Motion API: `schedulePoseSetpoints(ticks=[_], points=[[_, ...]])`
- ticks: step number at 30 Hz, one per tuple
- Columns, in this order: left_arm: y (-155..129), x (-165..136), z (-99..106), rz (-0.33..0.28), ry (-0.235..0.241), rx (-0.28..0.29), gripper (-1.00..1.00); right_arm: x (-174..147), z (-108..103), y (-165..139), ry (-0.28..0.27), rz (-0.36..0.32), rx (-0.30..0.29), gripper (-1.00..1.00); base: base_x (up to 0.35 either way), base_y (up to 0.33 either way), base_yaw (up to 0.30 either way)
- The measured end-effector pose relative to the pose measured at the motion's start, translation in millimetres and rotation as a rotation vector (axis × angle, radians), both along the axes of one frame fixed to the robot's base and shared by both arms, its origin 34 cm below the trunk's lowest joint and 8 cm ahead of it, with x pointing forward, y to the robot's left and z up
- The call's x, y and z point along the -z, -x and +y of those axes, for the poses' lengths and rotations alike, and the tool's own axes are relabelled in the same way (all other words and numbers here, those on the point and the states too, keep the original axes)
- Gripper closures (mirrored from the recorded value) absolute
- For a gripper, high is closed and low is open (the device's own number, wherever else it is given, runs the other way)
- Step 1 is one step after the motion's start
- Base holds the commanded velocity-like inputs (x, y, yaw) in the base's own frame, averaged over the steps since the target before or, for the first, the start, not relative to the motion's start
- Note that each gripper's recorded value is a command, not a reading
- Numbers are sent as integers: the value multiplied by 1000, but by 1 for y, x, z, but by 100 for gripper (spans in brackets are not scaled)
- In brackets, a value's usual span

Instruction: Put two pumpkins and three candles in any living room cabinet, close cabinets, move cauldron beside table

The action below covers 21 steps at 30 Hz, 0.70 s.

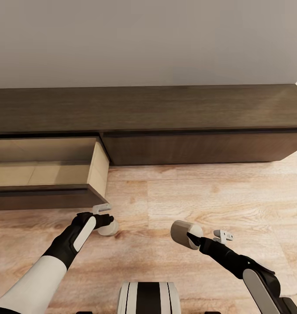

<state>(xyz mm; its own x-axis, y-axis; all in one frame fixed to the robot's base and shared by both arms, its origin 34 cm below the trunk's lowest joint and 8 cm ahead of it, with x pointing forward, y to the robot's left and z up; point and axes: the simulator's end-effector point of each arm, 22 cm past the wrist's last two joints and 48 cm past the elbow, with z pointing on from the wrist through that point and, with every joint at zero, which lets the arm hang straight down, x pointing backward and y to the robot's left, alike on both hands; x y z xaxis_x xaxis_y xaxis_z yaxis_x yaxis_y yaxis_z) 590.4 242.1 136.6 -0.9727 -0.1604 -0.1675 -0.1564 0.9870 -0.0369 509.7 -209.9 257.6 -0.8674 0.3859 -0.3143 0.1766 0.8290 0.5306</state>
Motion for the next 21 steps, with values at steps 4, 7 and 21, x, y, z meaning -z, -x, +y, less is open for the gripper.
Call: schedulePoseSetpoints(ticks=[4,7,21], points=[[0,0,0,0,1,0,-100,0,0,0,0,0,0,100,0,0,0],[0,0,0,0,1,0,-100,0,0,0,0,0,0,100,0,0,0],[4,7,-6,9,28,5,-100,6,0,3,0,12,0,100,0,0,0]])
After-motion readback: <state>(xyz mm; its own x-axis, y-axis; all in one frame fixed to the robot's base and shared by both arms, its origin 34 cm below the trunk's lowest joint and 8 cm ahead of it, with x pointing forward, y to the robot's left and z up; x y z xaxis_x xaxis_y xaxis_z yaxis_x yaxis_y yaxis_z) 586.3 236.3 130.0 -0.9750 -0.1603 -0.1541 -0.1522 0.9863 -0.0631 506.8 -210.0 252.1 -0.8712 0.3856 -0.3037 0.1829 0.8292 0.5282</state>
